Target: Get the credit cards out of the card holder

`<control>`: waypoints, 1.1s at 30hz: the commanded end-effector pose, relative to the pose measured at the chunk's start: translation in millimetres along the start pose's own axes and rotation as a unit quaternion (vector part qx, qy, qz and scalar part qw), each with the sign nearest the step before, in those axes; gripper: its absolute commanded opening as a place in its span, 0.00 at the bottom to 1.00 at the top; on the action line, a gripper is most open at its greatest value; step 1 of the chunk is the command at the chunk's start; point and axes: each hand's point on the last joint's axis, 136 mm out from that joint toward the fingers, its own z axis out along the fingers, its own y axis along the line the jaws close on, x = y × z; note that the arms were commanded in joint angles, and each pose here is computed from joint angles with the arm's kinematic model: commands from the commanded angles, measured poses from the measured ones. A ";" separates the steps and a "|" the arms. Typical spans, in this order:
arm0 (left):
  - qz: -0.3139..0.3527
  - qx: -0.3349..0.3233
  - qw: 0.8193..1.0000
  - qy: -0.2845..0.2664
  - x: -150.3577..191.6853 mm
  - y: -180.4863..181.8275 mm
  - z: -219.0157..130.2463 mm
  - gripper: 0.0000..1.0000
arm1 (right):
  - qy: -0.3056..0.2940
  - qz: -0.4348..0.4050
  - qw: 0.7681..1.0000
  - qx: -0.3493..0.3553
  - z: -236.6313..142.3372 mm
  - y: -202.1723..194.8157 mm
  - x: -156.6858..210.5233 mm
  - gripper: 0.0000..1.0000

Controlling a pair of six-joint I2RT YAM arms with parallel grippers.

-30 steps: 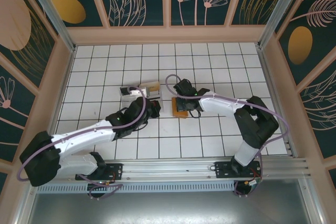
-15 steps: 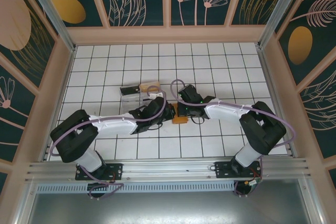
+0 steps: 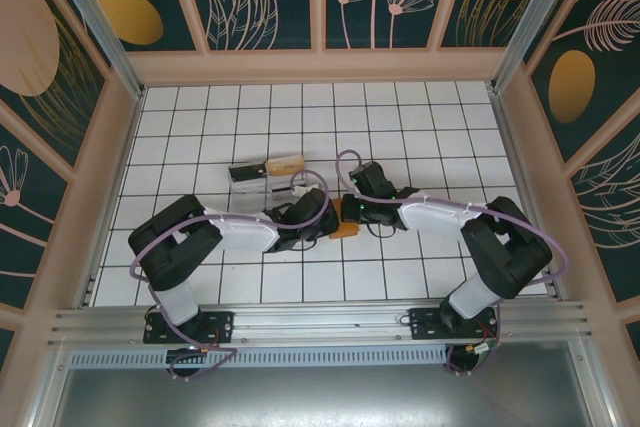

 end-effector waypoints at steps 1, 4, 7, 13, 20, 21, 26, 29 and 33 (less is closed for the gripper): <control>-0.012 -0.015 1.000 0.016 9.4 5.3 7.5 0.00 | -0.013 0.014 0.999 -0.038 -11.9 9.4 -5.6 0.00; -0.013 -0.025 0.999 0.022 13.6 11.6 10.9 0.00 | -0.016 0.025 0.998 -0.055 -18.0 8.3 -7.2 0.00; -0.013 -0.038 0.999 0.025 16.3 17.9 12.1 0.00 | -0.026 0.040 0.997 -0.067 -26.9 4.0 -10.9 0.00; -0.014 -0.051 0.998 0.032 21.4 27.3 16.7 0.00 | -0.041 0.057 0.995 -0.072 -44.5 -8.4 -14.1 0.00; -0.019 -0.040 0.998 0.039 24.4 23.1 18.9 0.00 | -0.046 0.047 0.996 -0.060 -54.2 -15.3 -10.4 0.00; -0.020 -0.029 0.999 0.036 22.3 17.9 16.7 0.00 | -0.044 0.049 0.997 -0.046 -51.9 -18.6 -9.9 0.07; -0.014 0.024 1.000 0.001 3.1 -10.8 -6.3 0.00 | -0.032 0.030 0.999 0.006 -38.9 -19.3 -4.8 0.20; -0.014 0.048 0.998 -0.031 -13.3 -25.8 -30.4 0.03 | -0.032 0.017 0.999 0.028 -35.7 -15.1 -4.8 0.27; -0.019 0.058 0.995 -0.074 -29.3 -26.9 -61.8 0.14 | -0.027 0.001 0.997 0.068 -31.3 -12.2 -5.3 0.32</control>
